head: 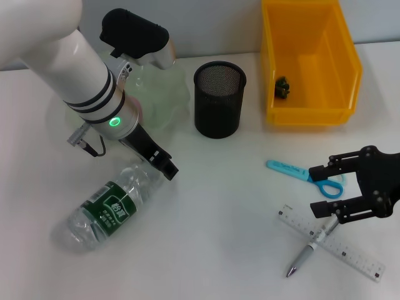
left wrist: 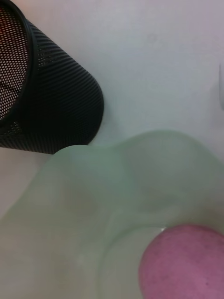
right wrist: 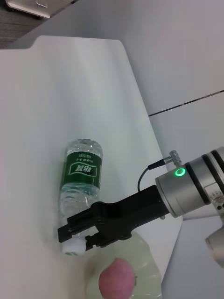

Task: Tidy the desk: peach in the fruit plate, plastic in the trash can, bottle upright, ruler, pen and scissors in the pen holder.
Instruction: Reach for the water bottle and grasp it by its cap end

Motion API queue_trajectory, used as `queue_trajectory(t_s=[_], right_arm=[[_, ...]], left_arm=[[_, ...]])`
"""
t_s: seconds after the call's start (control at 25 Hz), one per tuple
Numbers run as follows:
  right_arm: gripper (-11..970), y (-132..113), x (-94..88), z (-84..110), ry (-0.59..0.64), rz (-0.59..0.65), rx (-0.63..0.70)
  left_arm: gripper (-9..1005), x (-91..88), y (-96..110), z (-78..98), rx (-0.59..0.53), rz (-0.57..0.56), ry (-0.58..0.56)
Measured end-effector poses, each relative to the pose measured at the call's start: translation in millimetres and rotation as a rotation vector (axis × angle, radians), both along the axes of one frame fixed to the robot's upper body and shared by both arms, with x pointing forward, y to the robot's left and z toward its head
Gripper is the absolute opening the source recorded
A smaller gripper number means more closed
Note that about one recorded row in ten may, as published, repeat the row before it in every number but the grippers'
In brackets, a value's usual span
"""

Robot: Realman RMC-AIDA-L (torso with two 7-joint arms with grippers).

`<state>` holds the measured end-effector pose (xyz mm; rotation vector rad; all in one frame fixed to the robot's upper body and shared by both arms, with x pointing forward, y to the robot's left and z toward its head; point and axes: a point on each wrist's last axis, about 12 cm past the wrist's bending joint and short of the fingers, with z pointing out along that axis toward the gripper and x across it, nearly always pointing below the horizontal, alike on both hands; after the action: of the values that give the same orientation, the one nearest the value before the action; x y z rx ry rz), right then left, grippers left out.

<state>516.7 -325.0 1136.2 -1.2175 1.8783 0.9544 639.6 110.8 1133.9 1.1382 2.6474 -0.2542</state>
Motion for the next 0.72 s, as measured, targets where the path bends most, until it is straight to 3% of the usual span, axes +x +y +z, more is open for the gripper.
queue_trajectory(t_s=[0.72], right_arm=[[709,0.6,-0.1,-0.3,0.001,0.001,0.001]], left_arm=[[555,-0.4,1.4,-4.6,0.019,-0.008,-0.013]])
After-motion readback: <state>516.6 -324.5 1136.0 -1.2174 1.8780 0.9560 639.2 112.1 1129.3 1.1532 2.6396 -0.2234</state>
